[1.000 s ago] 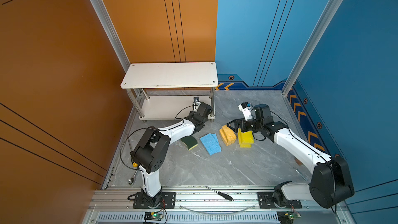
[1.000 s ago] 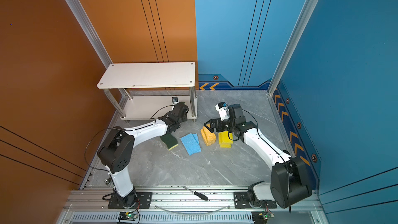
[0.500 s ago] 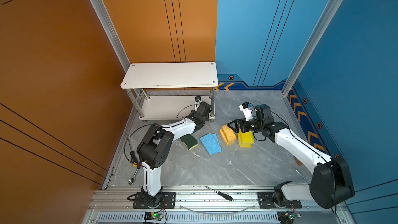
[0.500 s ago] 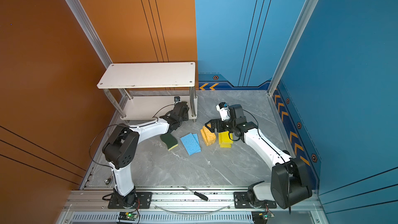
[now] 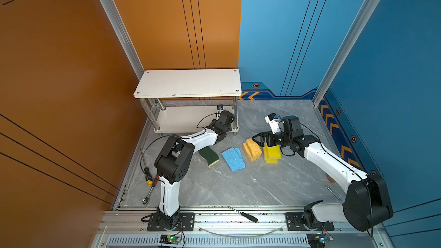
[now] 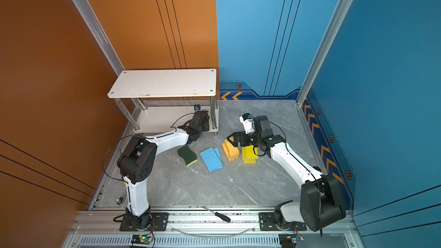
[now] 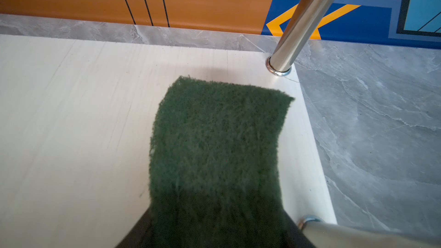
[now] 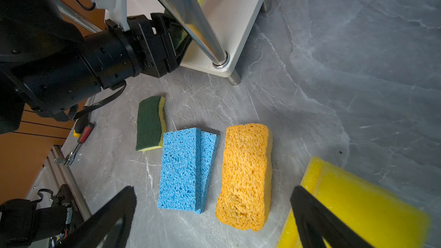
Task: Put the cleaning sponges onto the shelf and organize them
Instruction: 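Carry the green sponge with the left gripper onto the lower shelf tier, then lower the green sponge onto the lower shelf tier with the left gripper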
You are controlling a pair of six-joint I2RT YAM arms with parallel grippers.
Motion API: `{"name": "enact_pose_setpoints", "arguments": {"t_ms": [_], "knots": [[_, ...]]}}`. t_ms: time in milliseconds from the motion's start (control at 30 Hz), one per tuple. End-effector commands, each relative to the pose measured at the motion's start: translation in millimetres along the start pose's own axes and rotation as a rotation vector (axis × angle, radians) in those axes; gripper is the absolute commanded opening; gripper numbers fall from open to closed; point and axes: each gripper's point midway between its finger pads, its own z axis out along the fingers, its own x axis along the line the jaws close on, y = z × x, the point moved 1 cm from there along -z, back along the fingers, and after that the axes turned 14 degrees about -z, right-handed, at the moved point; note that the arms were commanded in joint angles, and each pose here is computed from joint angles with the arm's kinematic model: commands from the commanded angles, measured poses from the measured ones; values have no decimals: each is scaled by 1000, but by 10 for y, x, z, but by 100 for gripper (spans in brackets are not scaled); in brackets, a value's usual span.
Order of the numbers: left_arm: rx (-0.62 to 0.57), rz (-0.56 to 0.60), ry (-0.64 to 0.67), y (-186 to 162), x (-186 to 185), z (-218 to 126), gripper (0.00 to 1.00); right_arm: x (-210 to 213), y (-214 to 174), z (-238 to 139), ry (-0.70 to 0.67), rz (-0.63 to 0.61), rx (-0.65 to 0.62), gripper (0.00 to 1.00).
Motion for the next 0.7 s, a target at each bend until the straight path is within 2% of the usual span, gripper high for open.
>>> {"name": "enact_pose_setpoints", "arguments": {"t_ms": [0, 667], "knots": [[-7, 1, -20, 86, -56, 47, 58, -50, -97, -9, -23, 6, 27, 100], [46, 0, -12, -44, 26, 236, 58, -74, -175, 30, -27, 17, 42, 100]]}}
